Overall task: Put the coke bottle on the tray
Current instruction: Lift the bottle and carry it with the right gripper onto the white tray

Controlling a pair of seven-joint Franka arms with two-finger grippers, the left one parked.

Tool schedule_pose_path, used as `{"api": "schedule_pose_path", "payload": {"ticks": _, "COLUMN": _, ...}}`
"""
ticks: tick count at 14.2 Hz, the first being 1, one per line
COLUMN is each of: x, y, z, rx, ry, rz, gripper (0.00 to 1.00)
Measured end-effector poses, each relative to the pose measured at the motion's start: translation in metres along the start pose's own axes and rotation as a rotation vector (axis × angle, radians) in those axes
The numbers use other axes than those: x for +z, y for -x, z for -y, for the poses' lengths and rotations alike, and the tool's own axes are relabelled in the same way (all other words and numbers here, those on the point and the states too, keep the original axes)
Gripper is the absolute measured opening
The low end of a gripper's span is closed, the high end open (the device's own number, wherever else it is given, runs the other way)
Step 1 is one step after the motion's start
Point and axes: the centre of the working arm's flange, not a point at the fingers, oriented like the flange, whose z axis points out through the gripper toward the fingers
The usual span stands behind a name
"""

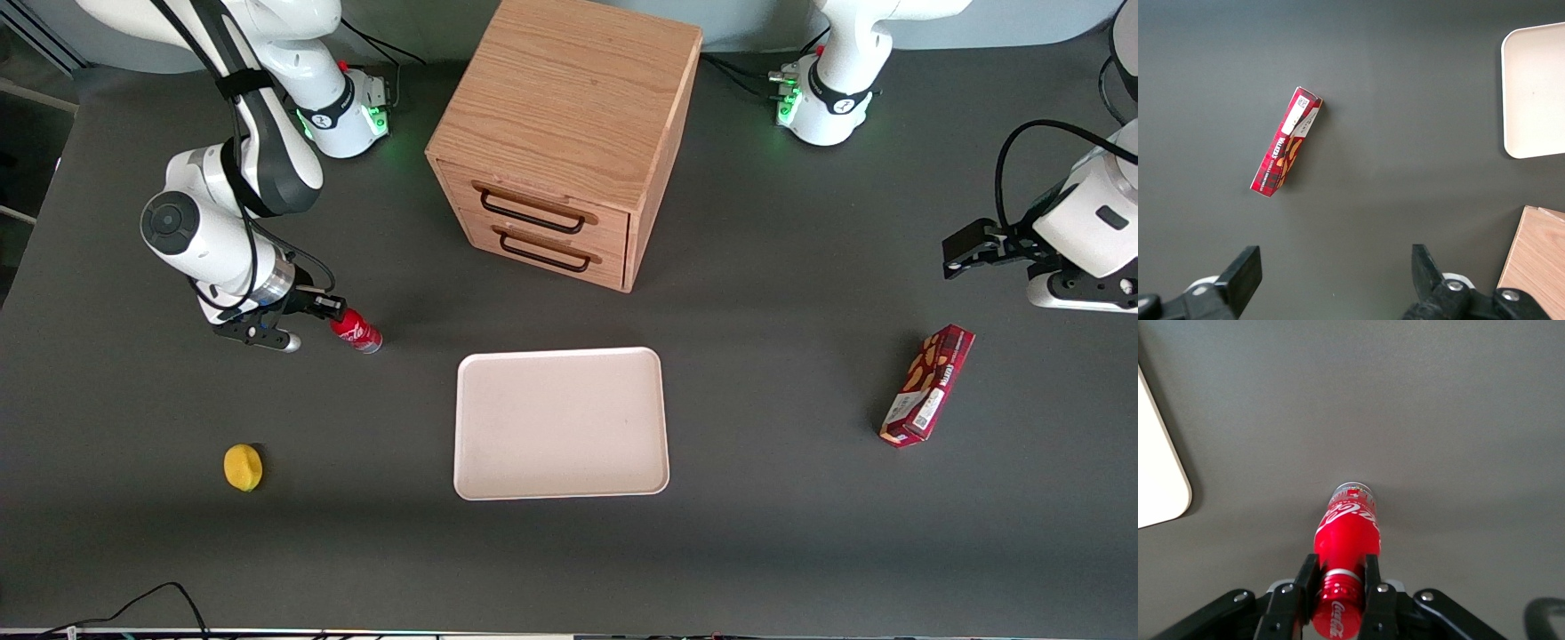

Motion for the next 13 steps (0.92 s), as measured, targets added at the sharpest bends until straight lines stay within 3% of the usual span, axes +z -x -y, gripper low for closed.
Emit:
{"api": "schedule_pose_path", "payload": {"ticks": 2, "x": -0.034, "y": -0.007, "z": 0.004, "rx": -0.017, "ry": 0.036, "rz": 0.032, "gripper": 0.32}}
{"api": "schedule_pose_path", "payload": {"ticks": 4, "x": -0.104, "y": -0.018, "z": 0.01, "rx": -0.02, "ry": 0.054, "rz": 0.044, "gripper": 0.32}}
{"api": "schedule_pose_path", "payload": {"ticks": 8, "x": -0.237, "y": -0.03, "z": 0.02, "rx": -0.023, "ry": 0.034, "rz": 0.008, "gripper": 0.32}}
{"api": "schedule_pose_path", "payload": {"ticks": 11, "x": -0.271, "y": -0.057, "z": 0.05, "rx": 0.026, "ry": 0.017, "rz": 0.043, "gripper": 0.32}}
{"api": "schedule_pose_path", "payload": {"ticks": 13, "x": -0.253, "y": -0.083, "z": 0.092, "rx": 0.093, "ry": -0.016, "rz": 0.068, "gripper": 0.32}}
